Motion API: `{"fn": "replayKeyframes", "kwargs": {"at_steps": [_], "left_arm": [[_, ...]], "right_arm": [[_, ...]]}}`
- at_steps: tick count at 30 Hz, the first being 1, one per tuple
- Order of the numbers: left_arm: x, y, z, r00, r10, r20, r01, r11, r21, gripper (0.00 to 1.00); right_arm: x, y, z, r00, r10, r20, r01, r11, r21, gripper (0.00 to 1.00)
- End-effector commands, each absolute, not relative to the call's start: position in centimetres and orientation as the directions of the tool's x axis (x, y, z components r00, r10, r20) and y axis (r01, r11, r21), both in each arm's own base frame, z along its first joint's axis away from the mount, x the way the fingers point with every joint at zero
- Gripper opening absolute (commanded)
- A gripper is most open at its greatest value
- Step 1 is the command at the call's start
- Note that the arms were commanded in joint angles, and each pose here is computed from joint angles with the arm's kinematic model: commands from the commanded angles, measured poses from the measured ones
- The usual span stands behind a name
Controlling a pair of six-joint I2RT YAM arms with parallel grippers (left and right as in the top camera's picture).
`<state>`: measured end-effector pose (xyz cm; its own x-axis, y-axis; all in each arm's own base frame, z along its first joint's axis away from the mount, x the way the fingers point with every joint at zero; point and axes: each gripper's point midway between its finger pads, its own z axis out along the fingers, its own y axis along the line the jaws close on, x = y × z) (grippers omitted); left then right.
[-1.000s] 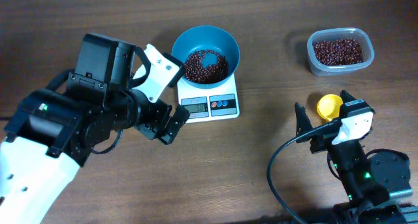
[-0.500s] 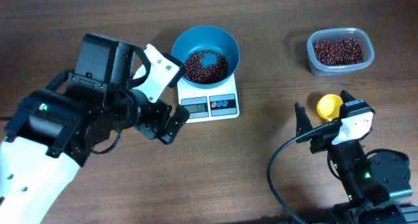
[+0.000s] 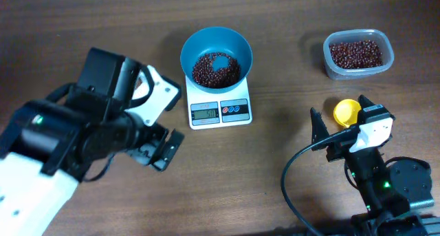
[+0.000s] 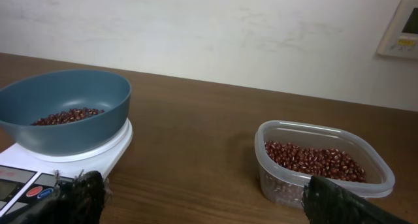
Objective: Scoop item into bowl and weigh 50g on scale
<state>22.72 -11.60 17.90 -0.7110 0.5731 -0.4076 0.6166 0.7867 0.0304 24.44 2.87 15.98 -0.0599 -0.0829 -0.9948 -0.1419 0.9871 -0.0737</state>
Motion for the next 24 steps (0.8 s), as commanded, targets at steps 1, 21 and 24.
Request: {"fn": "replayKeyframes", "kwargs": {"at_steps": [1, 21, 24], "left_arm": [[21.9, -9.7, 20.5, -0.712, 0.508, -0.484, 0.536, 0.839, 0.092, 0.99], [24.5, -7.1, 13.7, -0.553, 0.361, -0.751, 0.315, 0.925, 0.212, 0.99], [24.6, -6.1, 13.6, -0.584, 0.272, -0.765, 0.215, 0.960, 0.178, 0.99]], "right_arm": [[24.4, 2.9, 15.7, -0.062, -0.079, -0.995, -0.141, 0.988, -0.070, 0.99], [24.4, 2.9, 15.7, -0.062, -0.079, -0.995, -0.141, 0.988, -0.070, 0.99], [24.4, 2.9, 15.7, -0.062, -0.079, -0.995, -0.141, 0.988, -0.070, 0.99]]}}
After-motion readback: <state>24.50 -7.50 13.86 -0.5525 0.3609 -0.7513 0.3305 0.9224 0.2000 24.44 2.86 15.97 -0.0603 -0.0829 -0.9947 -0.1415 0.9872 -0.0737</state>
